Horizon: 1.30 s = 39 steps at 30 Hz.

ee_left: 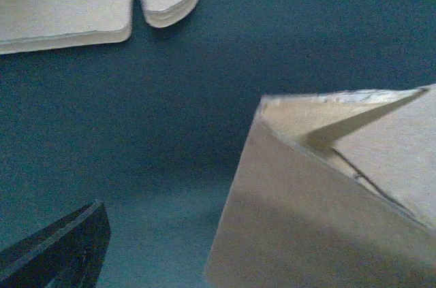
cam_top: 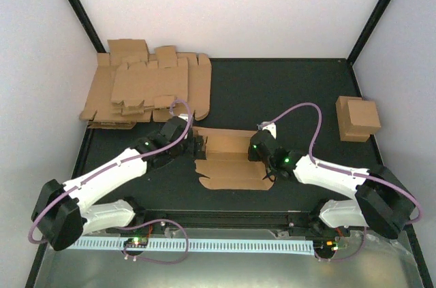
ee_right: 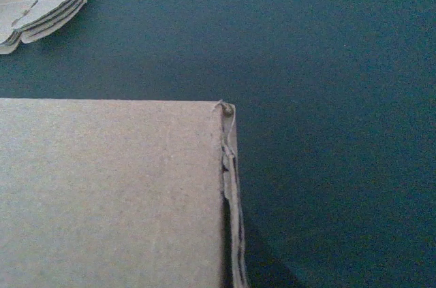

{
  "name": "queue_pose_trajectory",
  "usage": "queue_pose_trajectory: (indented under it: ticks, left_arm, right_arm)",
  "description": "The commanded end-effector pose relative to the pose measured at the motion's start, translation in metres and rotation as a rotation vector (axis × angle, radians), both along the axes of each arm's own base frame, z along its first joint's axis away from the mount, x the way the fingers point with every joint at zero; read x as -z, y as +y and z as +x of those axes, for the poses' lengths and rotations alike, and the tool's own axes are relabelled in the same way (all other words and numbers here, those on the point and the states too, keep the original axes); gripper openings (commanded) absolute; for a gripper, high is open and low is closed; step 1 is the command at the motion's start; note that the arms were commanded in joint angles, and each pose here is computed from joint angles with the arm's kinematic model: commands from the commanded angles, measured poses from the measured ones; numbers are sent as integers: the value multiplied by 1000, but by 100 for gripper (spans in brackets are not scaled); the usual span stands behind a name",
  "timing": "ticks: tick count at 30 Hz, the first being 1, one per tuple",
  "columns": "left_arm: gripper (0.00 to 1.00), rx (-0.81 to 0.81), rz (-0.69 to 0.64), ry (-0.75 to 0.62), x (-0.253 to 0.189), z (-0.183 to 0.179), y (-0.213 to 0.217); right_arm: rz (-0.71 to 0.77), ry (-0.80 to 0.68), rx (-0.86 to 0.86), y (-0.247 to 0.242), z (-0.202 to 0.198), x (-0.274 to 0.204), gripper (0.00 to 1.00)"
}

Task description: Fold the paper box

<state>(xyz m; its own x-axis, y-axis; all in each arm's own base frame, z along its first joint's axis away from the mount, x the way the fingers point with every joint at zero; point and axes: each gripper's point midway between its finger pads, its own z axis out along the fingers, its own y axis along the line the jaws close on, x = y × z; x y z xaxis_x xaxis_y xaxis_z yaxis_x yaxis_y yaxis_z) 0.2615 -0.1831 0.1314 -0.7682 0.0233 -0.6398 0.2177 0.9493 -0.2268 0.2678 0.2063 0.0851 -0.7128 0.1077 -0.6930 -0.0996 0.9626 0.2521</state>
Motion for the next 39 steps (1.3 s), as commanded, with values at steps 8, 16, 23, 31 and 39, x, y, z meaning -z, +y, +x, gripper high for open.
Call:
queue_pose_trajectory:
  ticks: [8, 16, 23, 31, 39]
  left_arm:
    - [62, -125, 130, -56, -10, 7, 33]
    - [14, -94, 111, -68, -17, 8, 27]
    - [2, -52, 54, -77, -41, -2, 23]
    - [2, 44, -91, -70, -65, -21, 6]
    - [1, 15, -123, -43, -49, -28, 10]
  right_arm:
    - [27, -23, 21, 1, 5, -11, 2]
    - [33, -21, 10, 3, 4, -11, 2]
    - [45, 3, -13, 7, 0, 1, 2]
    - [80, 74, -61, 23, -5, 23, 2]
    - [70, 97, -75, 26, -6, 39, 5]
